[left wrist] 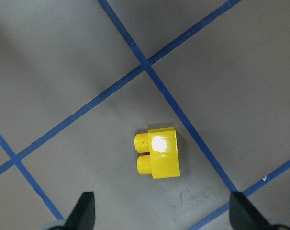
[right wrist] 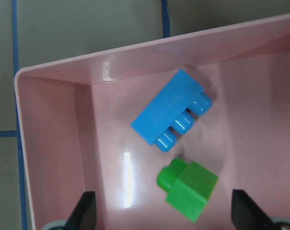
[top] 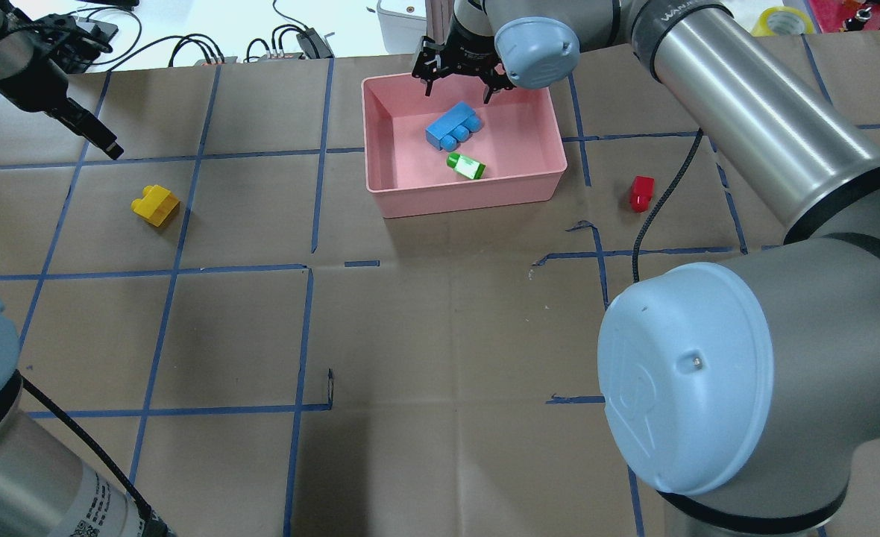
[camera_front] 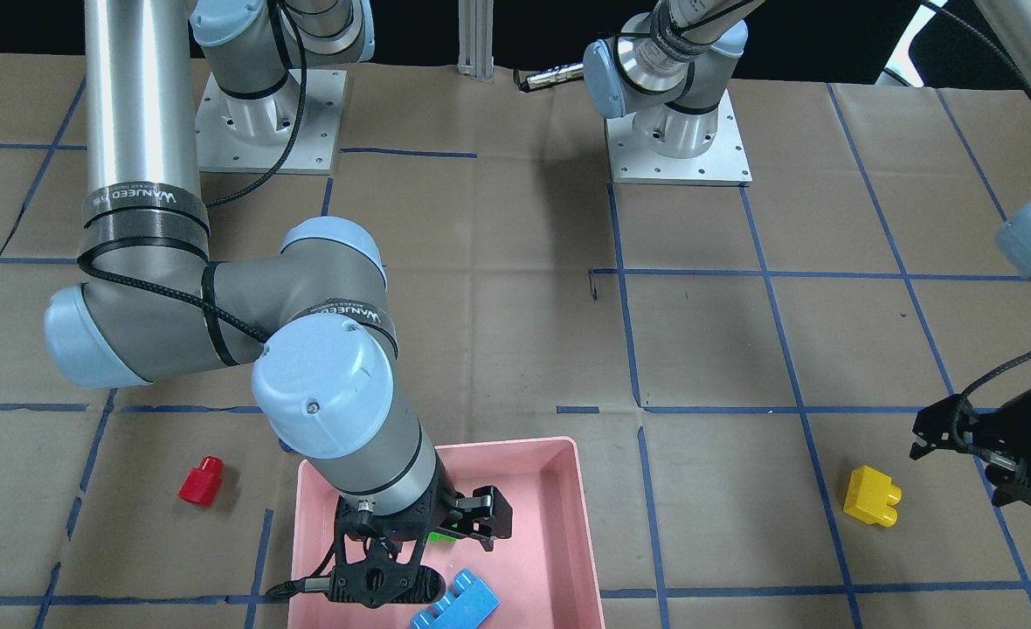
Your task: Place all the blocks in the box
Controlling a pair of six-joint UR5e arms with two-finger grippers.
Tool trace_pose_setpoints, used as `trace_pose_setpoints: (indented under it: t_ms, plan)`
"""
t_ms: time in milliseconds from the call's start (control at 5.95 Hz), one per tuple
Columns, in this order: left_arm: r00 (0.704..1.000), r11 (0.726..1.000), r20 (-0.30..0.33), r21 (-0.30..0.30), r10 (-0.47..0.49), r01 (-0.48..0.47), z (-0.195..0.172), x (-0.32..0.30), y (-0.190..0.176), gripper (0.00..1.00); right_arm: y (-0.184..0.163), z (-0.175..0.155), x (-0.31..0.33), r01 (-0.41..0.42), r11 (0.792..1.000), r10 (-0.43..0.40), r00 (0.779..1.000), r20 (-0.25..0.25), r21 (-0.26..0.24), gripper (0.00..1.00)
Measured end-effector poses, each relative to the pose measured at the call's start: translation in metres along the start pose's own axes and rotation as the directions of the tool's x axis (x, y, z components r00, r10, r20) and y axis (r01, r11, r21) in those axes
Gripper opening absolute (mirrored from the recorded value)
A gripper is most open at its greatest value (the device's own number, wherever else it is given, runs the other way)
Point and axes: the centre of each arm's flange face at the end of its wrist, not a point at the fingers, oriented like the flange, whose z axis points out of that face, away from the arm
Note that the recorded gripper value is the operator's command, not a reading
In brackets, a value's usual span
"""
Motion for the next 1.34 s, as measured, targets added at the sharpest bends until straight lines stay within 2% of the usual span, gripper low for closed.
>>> trace_pose_setpoints:
  t_ms: [168, 336, 504, 672, 840, 1176, 1344]
  plan:
    - [1.0, 1.0, 0.006, 0.023, -0.012, 0.012, 0.036, -0.001, -0.001, 0.99, -0.003, 0.0, 0.01, 0.006, 1.0, -0.006, 1.0, -0.012, -0.002, 1.0]
    - [1.0, 0.999, 0.005, 0.041, -0.023, 0.023, 0.067, -0.001, -0.002, 0.99, -0.01, -0.006, 0.036, 0.009, 1.0, -0.009, 0.998, -0.061, -0.001, 1.0]
    - [1.0, 0.998, 0.003, 0.049, -0.026, 0.026, 0.084, -0.001, -0.002, 0.99, -0.016, -0.02, 0.068, 0.019, 1.0, -0.02, 0.991, -0.135, -0.008, 0.99]
    - [1.0, 0.999, -0.006, 0.047, -0.027, 0.028, 0.096, 0.0, -0.001, 0.98, -0.019, -0.043, 0.095, 0.031, 0.999, -0.035, 0.978, -0.205, -0.025, 0.9]
    - [0.999, 0.999, -0.026, 0.035, -0.036, 0.037, 0.111, -0.001, 0.006, 0.98, -0.018, -0.067, 0.123, 0.034, 0.998, -0.048, 0.963, -0.264, -0.058, 0.92]
    - [0.996, 0.998, -0.063, 0.011, -0.069, 0.07, 0.133, -0.006, 0.031, 0.96, -0.005, -0.091, 0.174, 0.01, 0.994, -0.044, 0.951, -0.306, -0.11, 0.91]
    - [0.995, 0.997, -0.07, 0.006, -0.073, 0.074, 0.137, -0.006, 0.034, 0.94, 0.013, -0.085, 0.198, -0.019, 0.991, -0.023, 0.952, -0.307, -0.132, 0.92]
